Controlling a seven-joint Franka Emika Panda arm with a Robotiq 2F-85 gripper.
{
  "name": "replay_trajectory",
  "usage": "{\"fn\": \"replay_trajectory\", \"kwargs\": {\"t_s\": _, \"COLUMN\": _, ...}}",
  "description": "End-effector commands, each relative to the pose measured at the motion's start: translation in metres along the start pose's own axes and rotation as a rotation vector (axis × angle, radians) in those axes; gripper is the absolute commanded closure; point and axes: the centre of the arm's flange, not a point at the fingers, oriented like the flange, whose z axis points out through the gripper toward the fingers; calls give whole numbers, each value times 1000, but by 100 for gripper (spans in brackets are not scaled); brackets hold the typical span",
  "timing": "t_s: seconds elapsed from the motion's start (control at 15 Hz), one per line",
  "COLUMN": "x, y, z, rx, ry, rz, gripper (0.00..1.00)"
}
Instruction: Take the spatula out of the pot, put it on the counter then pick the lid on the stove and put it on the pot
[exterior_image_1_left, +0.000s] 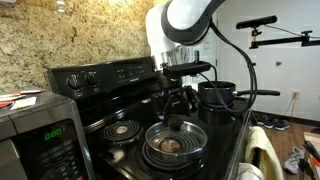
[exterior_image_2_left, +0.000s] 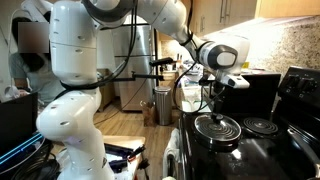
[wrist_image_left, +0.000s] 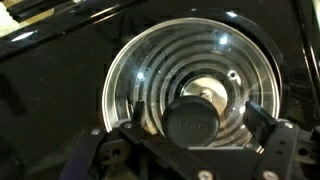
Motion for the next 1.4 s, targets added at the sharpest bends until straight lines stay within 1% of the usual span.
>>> {"fn": "replay_trajectory", "kwargs": {"t_s": 0.0, "x": -1, "y": 13, "z": 6, "rx": 63, "ry": -1, "rz": -33, "gripper": 0}}
{"fn": "replay_trajectory", "kwargs": {"t_s": 0.2, "x": 1, "y": 14, "z": 12, "rx": 99, "ry": 2, "rz": -58, "gripper": 0}}
{"fn": "replay_trajectory", "kwargs": {"t_s": 0.27, "x": 2, "y": 15, "z": 12, "rx": 105, "ry": 3, "rz": -64, "gripper": 25}}
{"fn": "replay_trajectory", "kwargs": {"t_s": 0.33, "x": 2, "y": 15, "z": 13, "rx": 112, "ry": 2, "rz": -69, "gripper": 26}}
{"fn": "replay_trajectory", "kwargs": {"t_s": 0.4, "x": 3, "y": 15, "z": 13, "rx": 113, "ry": 3, "rz": -75, "gripper": 32}}
{"fn": "replay_trajectory", "kwargs": {"t_s": 0.6, "x": 3, "y": 15, "z": 13, "rx": 113, "ry": -2, "rz": -88, "gripper": 53}}
{"fn": "replay_trajectory", "kwargs": {"t_s": 0.73, "x": 3, "y": 14, "z": 14, "rx": 111, "ry": -4, "rz": -101, "gripper": 66}}
{"fn": "replay_trajectory", "kwargs": {"t_s": 1.0, "x": 2, "y": 14, "z": 12, "rx": 96, "ry": -7, "rz": -111, "gripper": 66}}
{"fn": "replay_trajectory", "kwargs": {"t_s": 1.33, "x": -2, "y": 22, "z": -17, "rx": -23, "ry": 15, "rz": -132, "gripper": 66}}
